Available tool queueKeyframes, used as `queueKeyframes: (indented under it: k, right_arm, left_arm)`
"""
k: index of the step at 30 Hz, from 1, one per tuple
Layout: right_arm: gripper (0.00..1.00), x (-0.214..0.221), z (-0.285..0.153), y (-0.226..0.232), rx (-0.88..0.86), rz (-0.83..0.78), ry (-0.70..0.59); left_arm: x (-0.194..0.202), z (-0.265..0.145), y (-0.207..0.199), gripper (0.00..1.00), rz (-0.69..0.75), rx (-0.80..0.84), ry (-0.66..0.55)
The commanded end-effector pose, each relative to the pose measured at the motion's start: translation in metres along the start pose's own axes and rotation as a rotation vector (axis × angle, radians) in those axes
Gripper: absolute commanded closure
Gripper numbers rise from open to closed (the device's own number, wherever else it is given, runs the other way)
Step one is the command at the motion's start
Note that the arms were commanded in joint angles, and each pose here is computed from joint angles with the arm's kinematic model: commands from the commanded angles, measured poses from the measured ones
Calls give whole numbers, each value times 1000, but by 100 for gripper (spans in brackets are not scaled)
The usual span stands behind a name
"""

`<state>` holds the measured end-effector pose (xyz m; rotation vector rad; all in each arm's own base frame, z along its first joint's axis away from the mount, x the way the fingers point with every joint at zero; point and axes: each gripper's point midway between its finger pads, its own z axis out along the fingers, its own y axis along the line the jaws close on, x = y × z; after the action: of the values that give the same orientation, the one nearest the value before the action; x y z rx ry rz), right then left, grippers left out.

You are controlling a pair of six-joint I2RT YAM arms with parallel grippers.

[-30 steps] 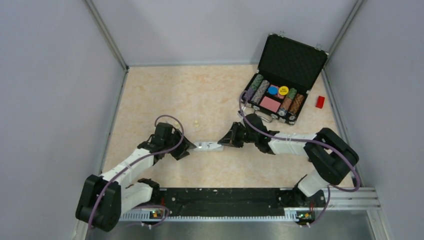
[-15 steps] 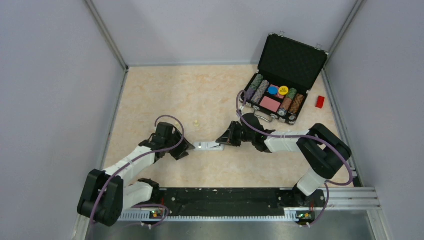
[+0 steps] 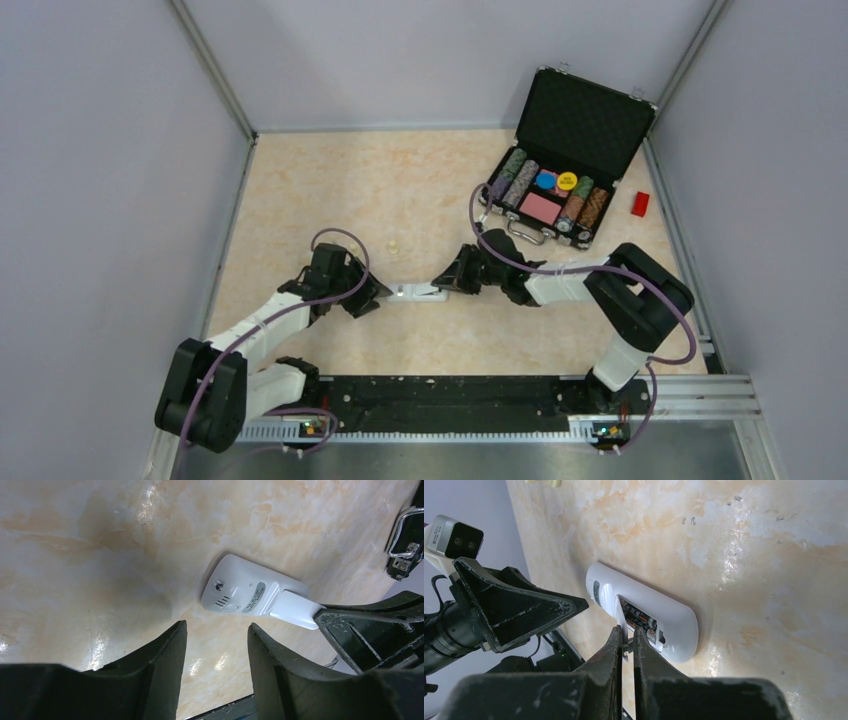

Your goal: Load the batteries into the remote control

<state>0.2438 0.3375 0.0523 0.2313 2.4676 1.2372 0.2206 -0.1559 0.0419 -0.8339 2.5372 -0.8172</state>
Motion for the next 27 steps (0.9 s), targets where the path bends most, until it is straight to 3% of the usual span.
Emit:
queueKeyframes:
  k: [1,13,18,27]
  right_arm:
    - [100,-1,7,11,-20,-29,-14]
    - [100,1,9,0,40,-26,-27]
    - [91,6,7,0,52,-44,-20]
    - [88,14,9,-4,97,-40,-1]
  left_arm:
    - [-5,1,-9,47,9,38,-12]
    - [3,-2,-25,44,-24,95,47]
    - [9,-2,-41,43,-78,165,111]
    - [12,3,-57,46,-110,244,151]
